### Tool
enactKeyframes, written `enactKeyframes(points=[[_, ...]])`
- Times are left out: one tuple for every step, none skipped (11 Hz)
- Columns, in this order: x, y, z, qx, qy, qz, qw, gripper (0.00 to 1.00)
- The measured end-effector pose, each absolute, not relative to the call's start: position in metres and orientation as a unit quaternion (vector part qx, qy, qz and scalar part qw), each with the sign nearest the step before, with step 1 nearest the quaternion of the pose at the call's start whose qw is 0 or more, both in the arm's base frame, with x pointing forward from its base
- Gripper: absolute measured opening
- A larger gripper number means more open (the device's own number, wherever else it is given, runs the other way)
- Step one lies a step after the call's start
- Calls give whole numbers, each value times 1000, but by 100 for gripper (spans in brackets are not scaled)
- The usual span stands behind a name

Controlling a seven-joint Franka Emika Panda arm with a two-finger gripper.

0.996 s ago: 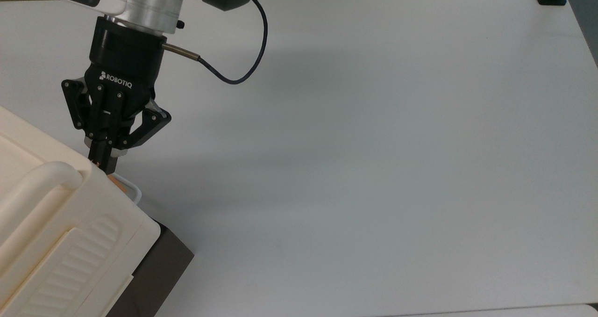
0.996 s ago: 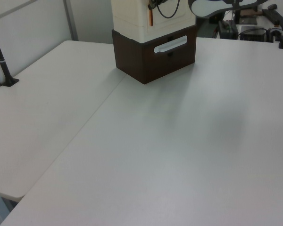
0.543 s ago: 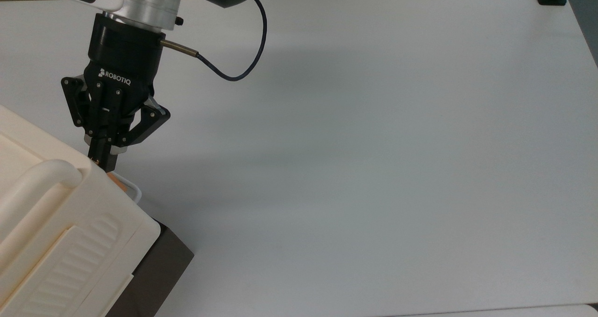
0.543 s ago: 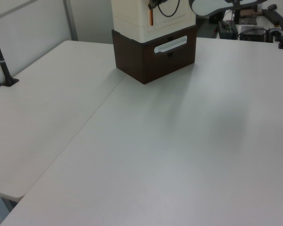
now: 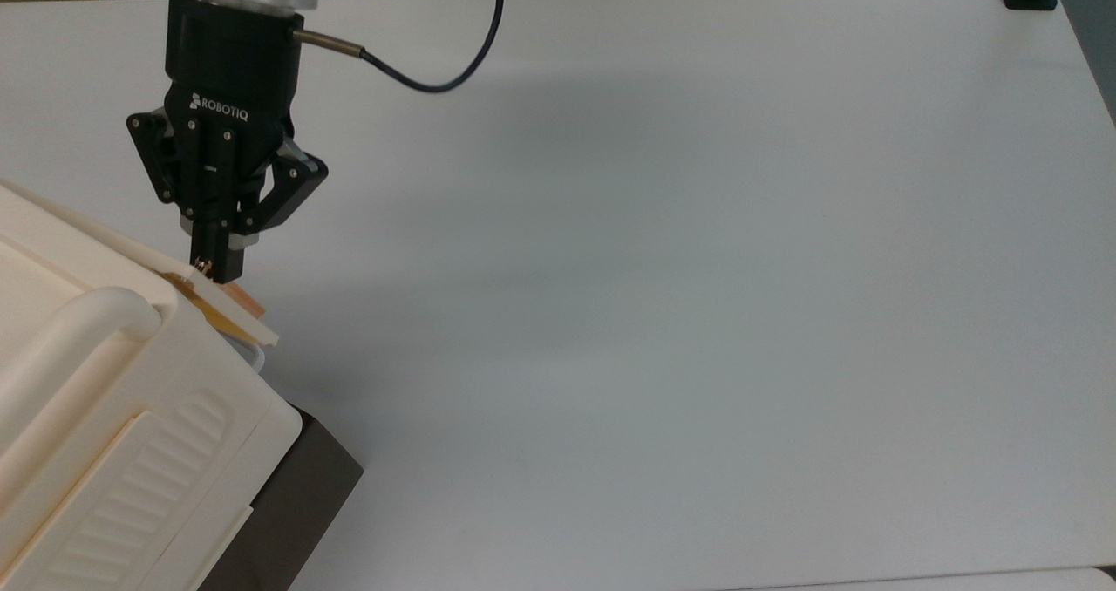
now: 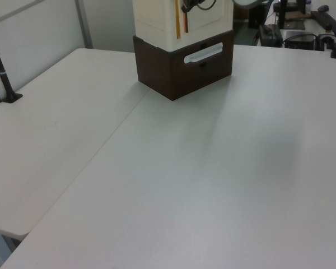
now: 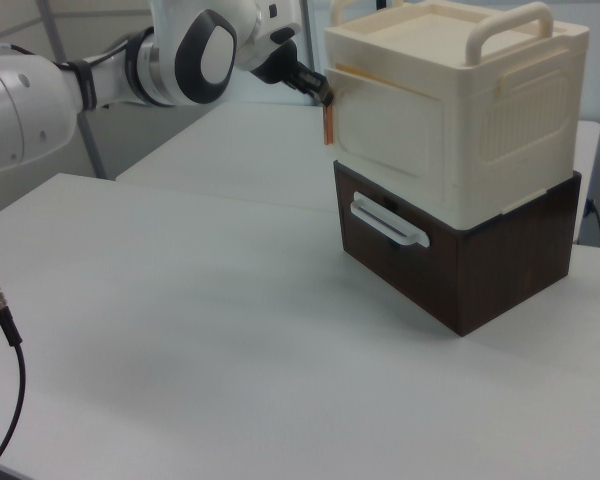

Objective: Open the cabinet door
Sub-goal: 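Pull the door edge outward, swinging the door open on its hinge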

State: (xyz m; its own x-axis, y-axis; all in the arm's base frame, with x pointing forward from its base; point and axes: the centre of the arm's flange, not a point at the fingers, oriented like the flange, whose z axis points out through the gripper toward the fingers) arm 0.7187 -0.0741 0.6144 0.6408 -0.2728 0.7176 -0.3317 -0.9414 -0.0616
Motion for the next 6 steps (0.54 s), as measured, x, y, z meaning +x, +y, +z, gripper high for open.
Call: enactKeyframes(points=[[713, -76, 618, 915, -160, 370, 27, 14], [707, -78, 623, 925, -151, 349, 17, 14], [698, -81, 629, 935, -141, 324, 6, 14], [689, -84, 634, 945, -129, 300, -4, 14], [680, -88, 637, 953, -116, 278, -12, 14], [674, -90, 639, 959, -105, 262, -16, 14]])
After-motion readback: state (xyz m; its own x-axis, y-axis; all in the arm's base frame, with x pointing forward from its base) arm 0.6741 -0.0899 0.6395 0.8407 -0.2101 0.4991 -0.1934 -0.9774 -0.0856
